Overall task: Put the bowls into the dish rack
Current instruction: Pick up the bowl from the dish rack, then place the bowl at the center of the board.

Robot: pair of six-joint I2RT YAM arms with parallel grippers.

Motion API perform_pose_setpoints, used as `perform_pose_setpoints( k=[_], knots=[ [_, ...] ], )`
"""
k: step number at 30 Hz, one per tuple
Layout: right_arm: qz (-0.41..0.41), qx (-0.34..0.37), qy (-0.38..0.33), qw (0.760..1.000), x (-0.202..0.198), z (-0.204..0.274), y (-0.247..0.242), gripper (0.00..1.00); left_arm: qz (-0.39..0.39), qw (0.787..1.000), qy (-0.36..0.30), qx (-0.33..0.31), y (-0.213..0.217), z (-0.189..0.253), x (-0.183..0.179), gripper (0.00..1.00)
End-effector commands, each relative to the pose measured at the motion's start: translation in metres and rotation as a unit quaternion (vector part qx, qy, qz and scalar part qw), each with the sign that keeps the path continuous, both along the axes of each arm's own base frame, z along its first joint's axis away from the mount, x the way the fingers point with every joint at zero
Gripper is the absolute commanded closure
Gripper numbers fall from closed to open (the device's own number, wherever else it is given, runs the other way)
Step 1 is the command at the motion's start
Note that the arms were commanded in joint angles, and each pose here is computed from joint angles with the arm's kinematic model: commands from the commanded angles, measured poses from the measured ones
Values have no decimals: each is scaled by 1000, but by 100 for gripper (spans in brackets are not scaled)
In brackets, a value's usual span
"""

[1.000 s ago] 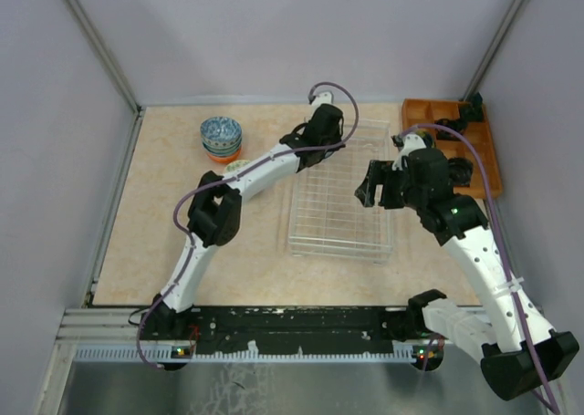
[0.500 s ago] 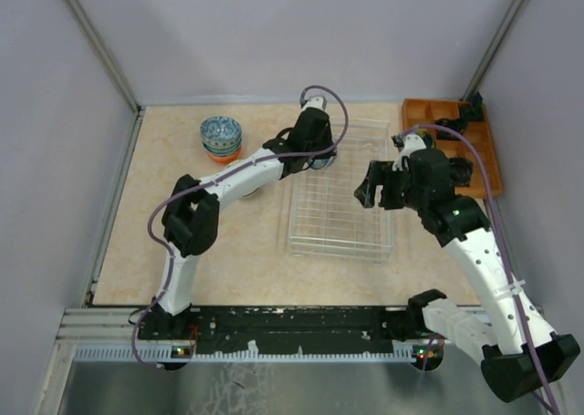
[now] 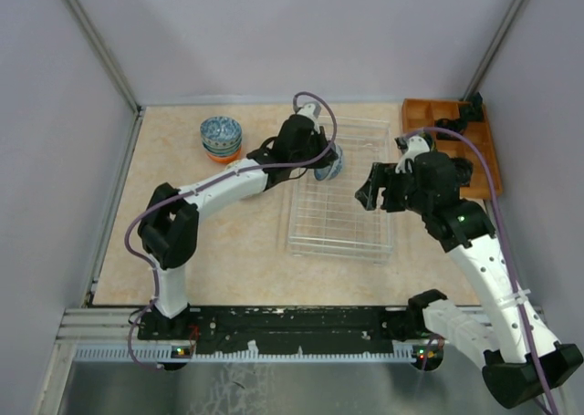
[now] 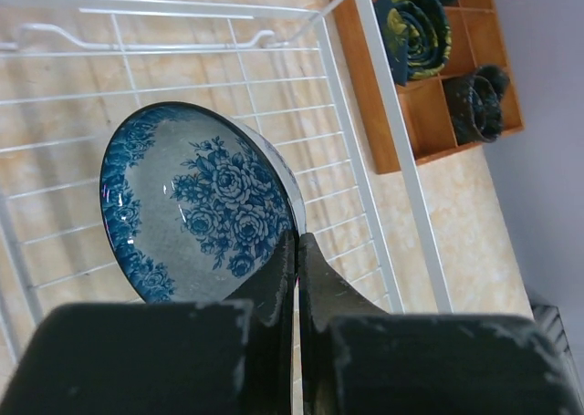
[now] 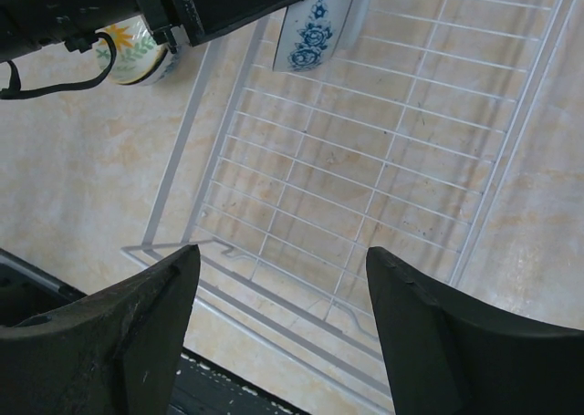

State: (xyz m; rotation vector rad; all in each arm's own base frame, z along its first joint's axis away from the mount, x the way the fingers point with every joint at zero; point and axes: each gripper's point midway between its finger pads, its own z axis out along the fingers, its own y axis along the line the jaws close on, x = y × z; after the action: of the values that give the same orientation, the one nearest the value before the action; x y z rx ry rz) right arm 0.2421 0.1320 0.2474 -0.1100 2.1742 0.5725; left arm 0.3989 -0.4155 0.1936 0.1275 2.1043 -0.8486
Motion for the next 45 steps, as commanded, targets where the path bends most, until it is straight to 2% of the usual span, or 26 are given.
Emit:
perform_pose_setpoints(
  k=[1, 15, 24, 31, 37, 43, 45],
  knots=[
    [1, 14, -26, 1000, -1, 20, 0, 26, -39, 996, -36, -72, -14, 47, -12, 100],
    [-4, 15, -14, 1000, 13, 6, 5, 26, 13, 997, -46, -57, 19, 50, -20, 100],
    [-37, 1, -22, 999, 55, 21, 7, 25, 17, 996, -58, -71, 21, 59, -26, 100],
    [-69, -23, -11, 997, 79, 5, -5, 23, 14, 994, -71, -76, 40, 80, -49, 100],
    [-59, -20, 8, 998, 77, -20, 0, 24, 10, 995, -88, -54, 64, 97, -68, 100],
    [-54, -19, 19, 998, 72, -32, 1, 24, -27, 994, -101, -40, 48, 102, -63, 100],
    [-52, -19, 18, 998, 70, -30, 0, 24, -17, 993, -110, -38, 50, 106, -59, 100]
  ],
)
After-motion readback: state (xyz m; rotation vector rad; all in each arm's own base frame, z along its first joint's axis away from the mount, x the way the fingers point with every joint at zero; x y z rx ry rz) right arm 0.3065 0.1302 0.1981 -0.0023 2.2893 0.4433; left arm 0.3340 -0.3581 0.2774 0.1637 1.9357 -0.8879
